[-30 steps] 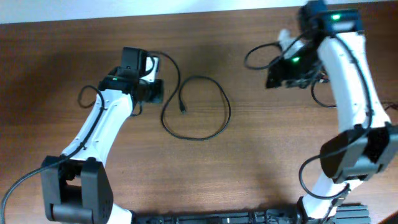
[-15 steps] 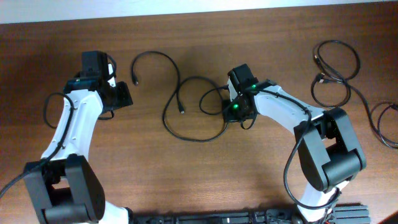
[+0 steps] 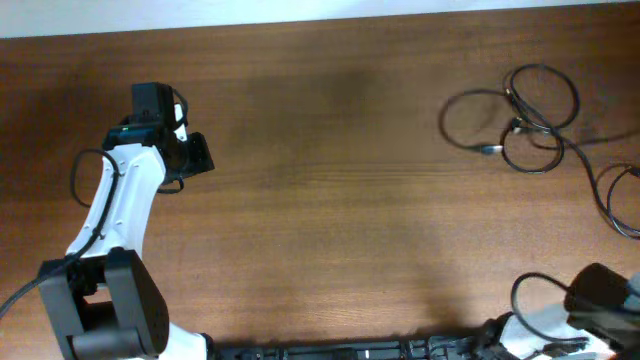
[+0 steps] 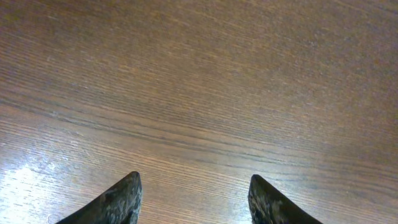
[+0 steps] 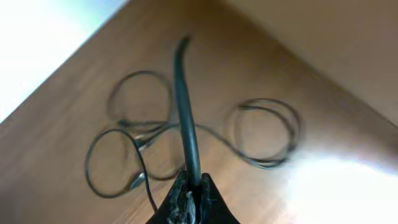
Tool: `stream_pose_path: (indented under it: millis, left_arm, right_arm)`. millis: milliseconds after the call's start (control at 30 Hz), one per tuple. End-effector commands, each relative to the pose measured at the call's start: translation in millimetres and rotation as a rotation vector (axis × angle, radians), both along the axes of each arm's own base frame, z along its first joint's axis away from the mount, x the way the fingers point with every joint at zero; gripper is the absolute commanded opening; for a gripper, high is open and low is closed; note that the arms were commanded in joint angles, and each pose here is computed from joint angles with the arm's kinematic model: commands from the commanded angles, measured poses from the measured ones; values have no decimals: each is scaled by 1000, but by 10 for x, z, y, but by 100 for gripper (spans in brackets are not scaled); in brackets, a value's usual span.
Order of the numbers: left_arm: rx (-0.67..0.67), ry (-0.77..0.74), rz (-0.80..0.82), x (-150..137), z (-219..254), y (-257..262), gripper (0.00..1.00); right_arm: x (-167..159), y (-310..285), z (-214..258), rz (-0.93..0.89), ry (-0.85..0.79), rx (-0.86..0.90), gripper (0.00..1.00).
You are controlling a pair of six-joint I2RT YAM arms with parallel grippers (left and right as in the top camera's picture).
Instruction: Untangle cables
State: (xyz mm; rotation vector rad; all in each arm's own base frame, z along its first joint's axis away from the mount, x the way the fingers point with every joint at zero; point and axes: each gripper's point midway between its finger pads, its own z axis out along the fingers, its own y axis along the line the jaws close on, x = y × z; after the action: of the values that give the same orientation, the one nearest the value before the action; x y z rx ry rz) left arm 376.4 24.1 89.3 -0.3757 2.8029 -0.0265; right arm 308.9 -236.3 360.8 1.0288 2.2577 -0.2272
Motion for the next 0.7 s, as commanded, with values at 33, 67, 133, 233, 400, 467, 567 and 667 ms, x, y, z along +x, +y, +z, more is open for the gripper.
stream_pose_path:
  millis: [33,67,133,233,400,467,567,667]
  left_arm:
    - [-10,-19,8,18,67,-9,55]
    - [-10,-19,8,18,67,-9,55]
    - [-16,-20,5,21,68,-21,57]
    - [-52,-93,-25,169,178,-94,65]
    - [-208,-468,-446,588,996,-869,75]
    - [-94,-380,-432,482,831,-815,76]
    - [30,-60,-297,-103,435,-487,94]
    - [-7,186,-228,-683,288,-376,92]
  right_arm:
    - [-388,-415,16,-235,3,-14,4]
    - [-361,-406,23,-225,-11,-5,4]
    - [-196,-305,54,-156,-79,45,14]
    - [273,390,216,300,-262,232,72]
    - [577,1486,103,758,-153,190,72]
    - [565,1717,-191,778,48,120,72]
    - [468,2137,-710,868,302,141,72]
    - [120,2261,-1189,855,505,278,72]
